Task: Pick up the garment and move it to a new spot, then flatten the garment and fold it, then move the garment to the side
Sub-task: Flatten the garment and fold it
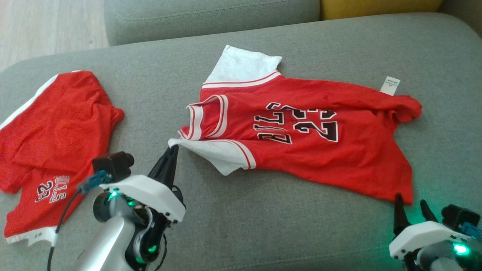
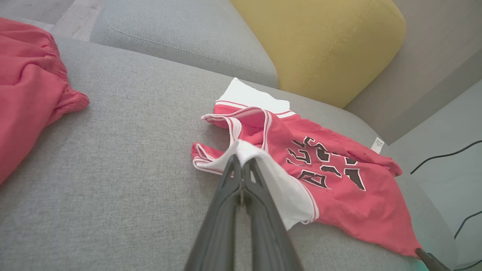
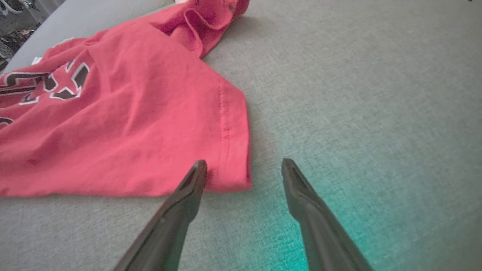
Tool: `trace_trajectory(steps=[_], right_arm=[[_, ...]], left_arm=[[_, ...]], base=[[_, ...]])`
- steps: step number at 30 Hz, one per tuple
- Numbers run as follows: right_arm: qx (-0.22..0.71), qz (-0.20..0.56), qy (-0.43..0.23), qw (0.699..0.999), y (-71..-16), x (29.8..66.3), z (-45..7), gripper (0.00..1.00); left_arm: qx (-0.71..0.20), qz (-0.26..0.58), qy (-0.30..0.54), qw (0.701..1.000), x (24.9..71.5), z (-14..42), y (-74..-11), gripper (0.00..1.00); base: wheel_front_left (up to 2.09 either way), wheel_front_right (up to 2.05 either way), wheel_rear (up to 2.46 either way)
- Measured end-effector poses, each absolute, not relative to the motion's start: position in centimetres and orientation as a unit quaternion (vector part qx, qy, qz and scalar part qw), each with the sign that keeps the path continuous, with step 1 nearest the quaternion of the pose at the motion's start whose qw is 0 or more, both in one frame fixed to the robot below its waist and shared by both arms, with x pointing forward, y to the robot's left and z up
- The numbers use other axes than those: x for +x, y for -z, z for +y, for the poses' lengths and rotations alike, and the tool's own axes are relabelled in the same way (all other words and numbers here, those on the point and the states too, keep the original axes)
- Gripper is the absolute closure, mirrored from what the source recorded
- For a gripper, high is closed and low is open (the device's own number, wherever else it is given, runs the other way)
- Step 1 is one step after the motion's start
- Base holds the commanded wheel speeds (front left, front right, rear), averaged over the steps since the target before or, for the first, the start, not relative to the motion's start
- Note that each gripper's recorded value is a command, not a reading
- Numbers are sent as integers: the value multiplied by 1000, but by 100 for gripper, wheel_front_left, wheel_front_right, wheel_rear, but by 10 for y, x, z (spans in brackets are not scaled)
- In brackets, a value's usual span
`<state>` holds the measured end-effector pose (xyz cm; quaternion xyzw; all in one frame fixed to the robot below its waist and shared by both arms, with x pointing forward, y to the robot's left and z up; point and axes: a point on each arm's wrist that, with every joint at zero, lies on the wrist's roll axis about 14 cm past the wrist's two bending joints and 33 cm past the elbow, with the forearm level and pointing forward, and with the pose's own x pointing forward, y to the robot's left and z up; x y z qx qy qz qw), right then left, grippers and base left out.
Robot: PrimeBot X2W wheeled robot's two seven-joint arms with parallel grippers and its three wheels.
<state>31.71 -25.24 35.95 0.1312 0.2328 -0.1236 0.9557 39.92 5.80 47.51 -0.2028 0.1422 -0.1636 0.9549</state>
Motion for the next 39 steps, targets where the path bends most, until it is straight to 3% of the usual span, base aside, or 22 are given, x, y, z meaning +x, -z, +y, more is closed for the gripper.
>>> trace_trajectory(steps=[7, 8, 9, 17, 22, 26, 30, 35, 39], right_arm=[[141, 252, 112, 951, -347, 320, -241, 1], [142, 254, 110, 950, -347, 322, -239, 66], [139, 254, 109, 951, -347, 323, -239, 100], [109, 245, 76, 960, -353, 334, -226, 100], [70, 186, 35, 979, -392, 359, -213, 100], [33, 115, 1, 993, -447, 383, -208, 100], [-14, 8, -14, 1000, -536, 406, -220, 100], [-60, -116, -29, 991, -645, 416, -222, 100], [-93, -167, -47, 980, -701, 411, -212, 100]], left_arm=[[-203, 146, 161, 955, 398, 59, -472, 100], [-203, 146, 162, 955, 398, 59, -472, 100], [-203, 146, 161, 955, 398, 59, -472, 100], [-208, 127, 150, 958, 402, 65, -480, 100], [-217, 76, 153, 961, 405, 67, -507, 100], [-229, 11, 155, 961, 410, 73, -547, 100], [-251, -75, 163, 951, 411, 80, -608, 100], [-259, -202, 182, 927, 403, 88, -704, 100], [-265, -288, 195, 899, 387, 93, -775, 100]], base=[[0, 0, 0], [0, 0, 0], [0, 0, 0], [0, 0, 0], [0, 0, 0], [0, 0, 0], [0, 0, 0], [0, 0, 0], [0, 0, 0]])
